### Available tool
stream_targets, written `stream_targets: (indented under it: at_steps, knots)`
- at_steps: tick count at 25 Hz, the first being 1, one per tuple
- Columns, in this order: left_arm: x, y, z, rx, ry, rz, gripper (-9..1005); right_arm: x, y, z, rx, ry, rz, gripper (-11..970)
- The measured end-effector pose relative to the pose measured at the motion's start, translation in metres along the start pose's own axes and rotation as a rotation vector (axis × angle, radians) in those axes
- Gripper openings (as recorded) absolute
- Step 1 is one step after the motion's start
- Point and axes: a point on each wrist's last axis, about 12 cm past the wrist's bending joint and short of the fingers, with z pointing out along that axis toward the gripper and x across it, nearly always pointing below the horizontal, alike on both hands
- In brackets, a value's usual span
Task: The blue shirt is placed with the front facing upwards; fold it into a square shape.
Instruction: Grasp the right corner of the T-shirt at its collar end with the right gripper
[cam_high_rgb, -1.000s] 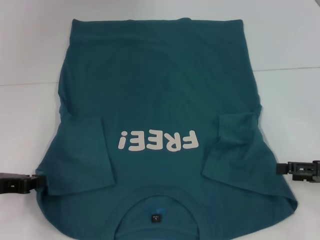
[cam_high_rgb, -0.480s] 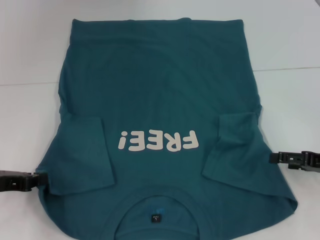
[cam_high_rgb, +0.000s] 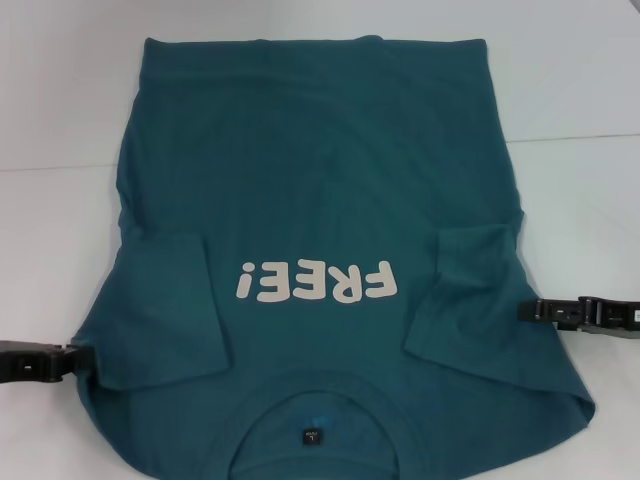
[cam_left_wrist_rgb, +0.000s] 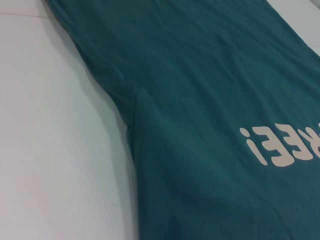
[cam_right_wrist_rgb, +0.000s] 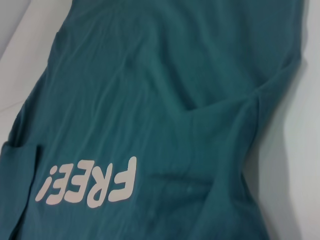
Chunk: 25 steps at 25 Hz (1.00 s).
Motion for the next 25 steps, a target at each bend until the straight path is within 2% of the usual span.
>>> stream_targets:
  at_steps: [10, 25]
  knots:
    - [0.000, 0.001, 0.000, -0.003, 0.001, -0.003, 50, 0.002, 0.011, 0.012, -0.026, 0.041, -0.032, 924]
    - [0.000, 0.000, 0.001, 0.000, 0.001, -0.003, 50, 0.010, 0.034, 0.011, -0.190, 0.147, -0.058, 924]
